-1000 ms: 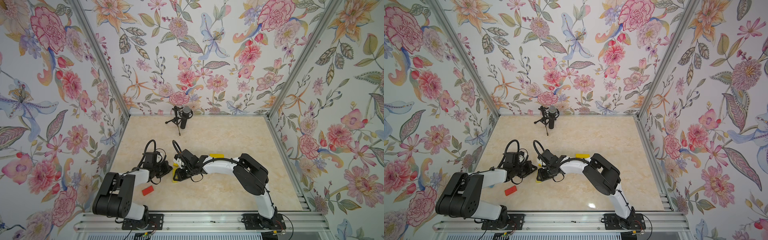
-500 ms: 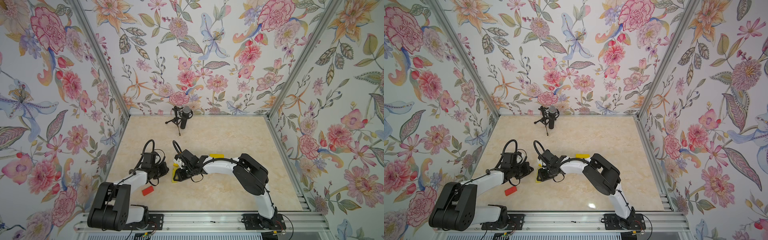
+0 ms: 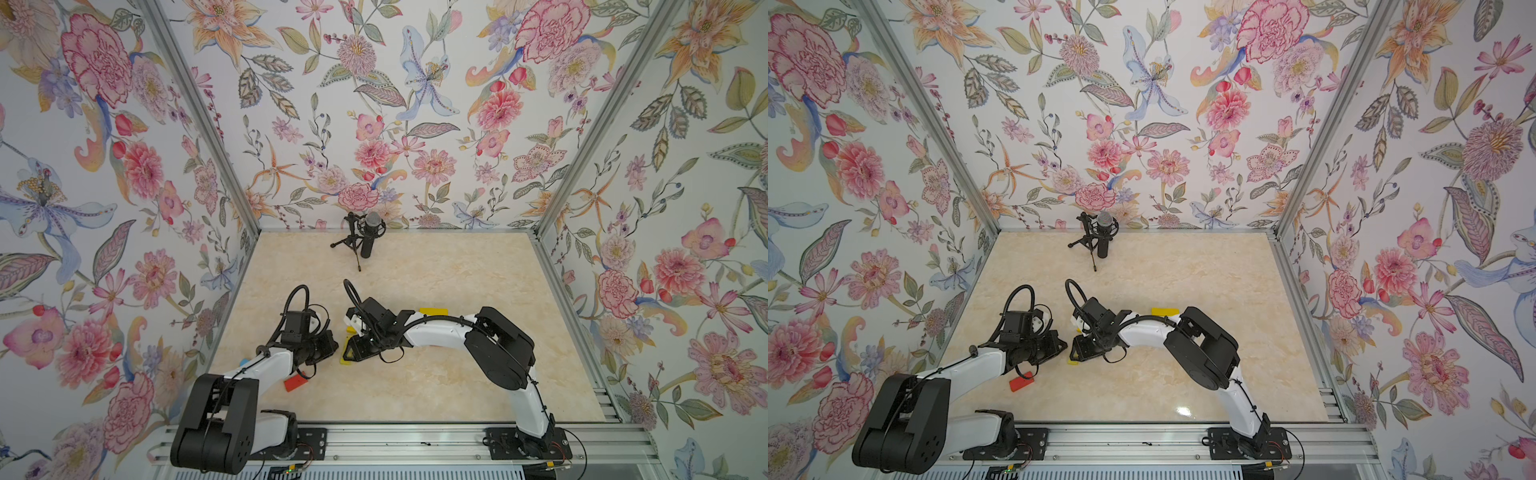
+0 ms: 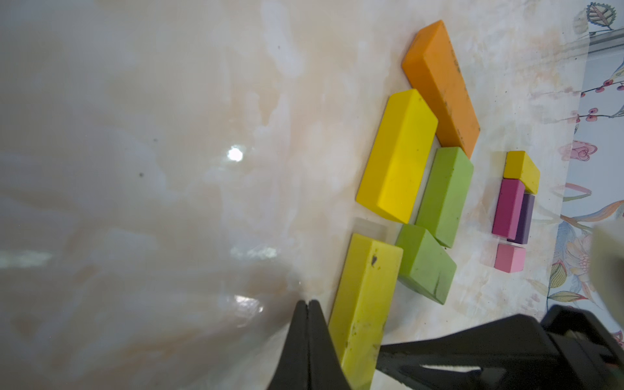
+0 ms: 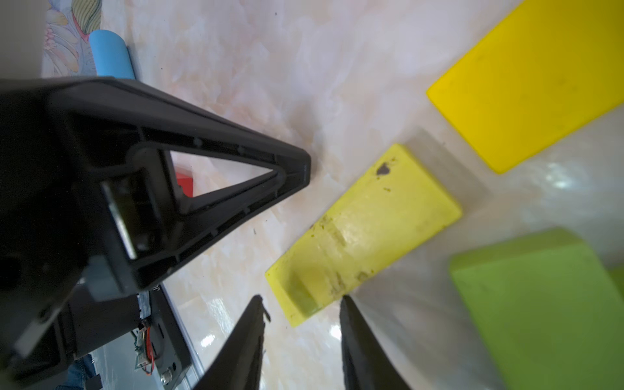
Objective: Assemble the letter p with building blocks
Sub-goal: Assemble the building block at the center of the board.
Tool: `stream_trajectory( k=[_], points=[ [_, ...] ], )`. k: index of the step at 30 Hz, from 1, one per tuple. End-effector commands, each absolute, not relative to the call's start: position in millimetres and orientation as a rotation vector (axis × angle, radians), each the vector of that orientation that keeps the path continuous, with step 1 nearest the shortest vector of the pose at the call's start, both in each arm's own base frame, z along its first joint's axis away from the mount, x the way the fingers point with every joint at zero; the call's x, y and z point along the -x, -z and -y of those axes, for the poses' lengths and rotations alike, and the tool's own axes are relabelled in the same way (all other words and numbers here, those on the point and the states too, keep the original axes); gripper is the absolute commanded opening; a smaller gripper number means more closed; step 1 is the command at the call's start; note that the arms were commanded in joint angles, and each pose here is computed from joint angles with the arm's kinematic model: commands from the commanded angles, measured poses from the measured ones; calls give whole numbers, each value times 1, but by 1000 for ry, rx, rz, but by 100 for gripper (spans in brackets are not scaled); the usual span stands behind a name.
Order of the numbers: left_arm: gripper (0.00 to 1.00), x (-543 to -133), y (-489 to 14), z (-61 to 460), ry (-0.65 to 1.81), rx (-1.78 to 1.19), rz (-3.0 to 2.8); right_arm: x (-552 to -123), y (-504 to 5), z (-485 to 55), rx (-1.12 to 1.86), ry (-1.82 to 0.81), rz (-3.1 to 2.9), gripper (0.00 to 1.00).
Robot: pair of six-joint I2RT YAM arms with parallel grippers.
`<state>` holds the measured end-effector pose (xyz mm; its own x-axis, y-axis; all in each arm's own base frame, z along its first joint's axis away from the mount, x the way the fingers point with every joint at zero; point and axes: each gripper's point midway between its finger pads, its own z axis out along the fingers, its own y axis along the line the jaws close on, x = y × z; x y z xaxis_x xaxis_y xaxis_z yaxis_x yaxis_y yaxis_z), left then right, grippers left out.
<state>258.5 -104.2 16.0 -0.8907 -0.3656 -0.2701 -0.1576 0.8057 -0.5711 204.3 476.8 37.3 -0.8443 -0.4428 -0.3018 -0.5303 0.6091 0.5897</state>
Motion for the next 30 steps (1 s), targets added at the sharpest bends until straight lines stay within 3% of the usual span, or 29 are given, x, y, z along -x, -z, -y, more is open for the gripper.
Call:
stream_trajectory(
  k=[1, 12, 21, 30],
  points=[
    [0, -254, -7, 104, 796, 377, -2645, -209, -31, -480, 803, -1069, -2719, 37],
    [0, -256, -6, 103, 781, 386, -2651, -218, -34, -469, 767, -1049, -2719, 38],
    [0, -277, -52, 76, 567, 397, -2565, -224, -90, -455, 751, -1085, -2599, 38],
    [0, -239, -63, 98, 717, 349, -2588, -245, -94, -395, 604, -977, -2618, 38]
  ],
)
